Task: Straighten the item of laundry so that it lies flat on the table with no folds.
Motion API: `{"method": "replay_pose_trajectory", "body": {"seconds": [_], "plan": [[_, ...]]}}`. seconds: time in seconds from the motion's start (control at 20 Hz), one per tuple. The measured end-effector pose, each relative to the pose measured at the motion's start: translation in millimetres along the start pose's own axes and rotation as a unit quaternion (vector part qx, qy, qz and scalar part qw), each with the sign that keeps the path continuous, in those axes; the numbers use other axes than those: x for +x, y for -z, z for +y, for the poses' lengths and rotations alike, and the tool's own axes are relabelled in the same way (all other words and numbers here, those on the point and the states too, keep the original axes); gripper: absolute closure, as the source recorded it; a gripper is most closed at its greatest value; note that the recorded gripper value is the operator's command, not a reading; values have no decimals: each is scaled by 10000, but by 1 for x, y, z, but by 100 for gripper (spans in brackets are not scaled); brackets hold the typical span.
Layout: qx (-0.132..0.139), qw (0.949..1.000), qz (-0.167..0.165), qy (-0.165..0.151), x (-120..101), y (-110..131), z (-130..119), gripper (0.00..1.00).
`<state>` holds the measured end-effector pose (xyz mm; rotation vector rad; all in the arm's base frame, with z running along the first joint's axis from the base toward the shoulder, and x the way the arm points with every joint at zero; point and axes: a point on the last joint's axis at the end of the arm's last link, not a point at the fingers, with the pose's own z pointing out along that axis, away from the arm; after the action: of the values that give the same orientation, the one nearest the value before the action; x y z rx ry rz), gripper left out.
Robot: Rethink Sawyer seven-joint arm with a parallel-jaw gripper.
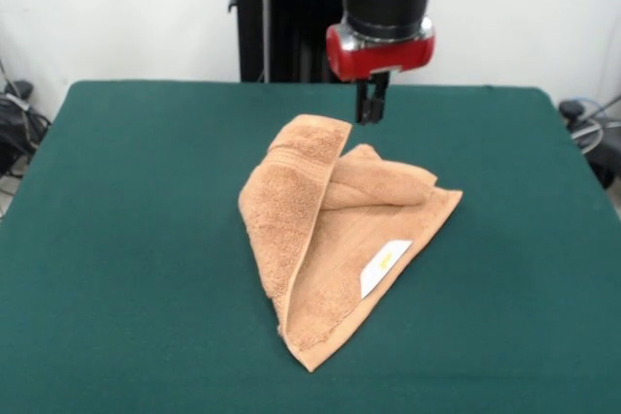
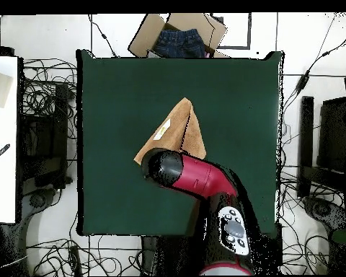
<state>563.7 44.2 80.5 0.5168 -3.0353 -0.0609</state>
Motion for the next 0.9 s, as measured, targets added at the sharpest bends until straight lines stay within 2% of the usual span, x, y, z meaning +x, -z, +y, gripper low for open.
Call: {"method": "replay_pose_trajectory", "body": {"seconds": [0.2, 0.9], "plan": [[27, 10000, -22, 48, 4, 9, 10, 100], [157, 9998, -116, 67, 8, 24, 16, 100]]}}
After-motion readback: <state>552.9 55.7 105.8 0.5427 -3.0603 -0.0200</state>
